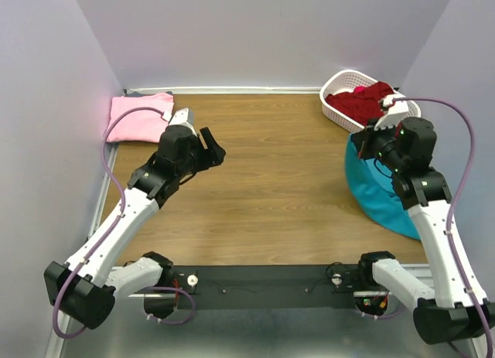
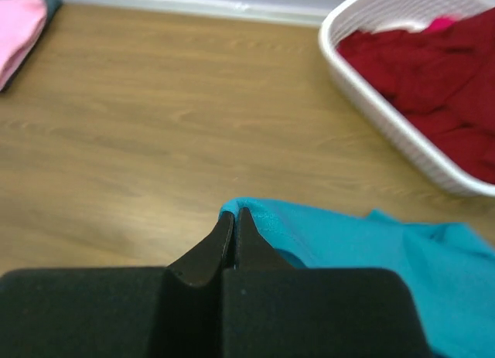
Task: Fold and stack the t-shirts
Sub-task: Flatten the tshirt out
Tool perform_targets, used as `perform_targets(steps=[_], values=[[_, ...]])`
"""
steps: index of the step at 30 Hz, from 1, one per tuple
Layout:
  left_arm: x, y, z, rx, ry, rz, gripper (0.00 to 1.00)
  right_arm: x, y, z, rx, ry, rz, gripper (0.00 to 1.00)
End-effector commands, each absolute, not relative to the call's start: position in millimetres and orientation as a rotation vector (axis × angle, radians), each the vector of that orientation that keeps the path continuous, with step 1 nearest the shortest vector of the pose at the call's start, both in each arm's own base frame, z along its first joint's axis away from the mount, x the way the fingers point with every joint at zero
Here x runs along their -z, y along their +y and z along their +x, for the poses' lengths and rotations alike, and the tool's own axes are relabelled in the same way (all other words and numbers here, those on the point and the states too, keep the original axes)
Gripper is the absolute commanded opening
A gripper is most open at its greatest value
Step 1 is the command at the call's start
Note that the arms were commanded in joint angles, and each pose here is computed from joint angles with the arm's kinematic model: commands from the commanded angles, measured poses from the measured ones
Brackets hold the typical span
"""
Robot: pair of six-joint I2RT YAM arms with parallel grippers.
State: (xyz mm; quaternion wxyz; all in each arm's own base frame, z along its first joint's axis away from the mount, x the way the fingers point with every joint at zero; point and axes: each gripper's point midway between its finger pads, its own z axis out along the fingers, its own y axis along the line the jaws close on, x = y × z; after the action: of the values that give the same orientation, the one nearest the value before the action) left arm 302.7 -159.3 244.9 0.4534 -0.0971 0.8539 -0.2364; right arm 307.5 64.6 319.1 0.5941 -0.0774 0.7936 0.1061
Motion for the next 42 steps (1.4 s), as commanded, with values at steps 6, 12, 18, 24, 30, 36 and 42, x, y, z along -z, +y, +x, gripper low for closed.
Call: perform_targets(steps=[6, 12, 18, 24, 30, 36, 42], values=[[-293, -156, 305, 0.609, 1.926, -0.233, 0.81, -271, 173, 305, -0.756, 2.03, -0.374, 0.0], [-262, -147, 289, 0.576, 1.985, -0.234, 0.81, -230, 298, 279, -0.844, 2.136, -0.645, 0.01], [-243, -139, 269, 0.58, 2.014, -0.261, 0.81, -233, 355, 300, -0.857, 2.132, -0.687, 0.0], [-258, -118, 261, 0.547, 1.94, -0.368, 0.81, -381, 423, 310, -0.996, 1.744, -0.769, 0.01], [-290, -103, 259, 0.507, 1.866, -0.404, 0.81, -522, 388, 310, -0.877, 1.387, -0.689, 0.0], [-292, -99, 261, 0.482, 1.858, -0.415, 0.8, -478, 321, 301, -0.53, 1.411, -0.772, 0.01], [-271, -101, 259, 0.478, 1.904, -0.425, 0.8, -343, 245, 289, -0.211, 1.639, -0.813, 0.01]])
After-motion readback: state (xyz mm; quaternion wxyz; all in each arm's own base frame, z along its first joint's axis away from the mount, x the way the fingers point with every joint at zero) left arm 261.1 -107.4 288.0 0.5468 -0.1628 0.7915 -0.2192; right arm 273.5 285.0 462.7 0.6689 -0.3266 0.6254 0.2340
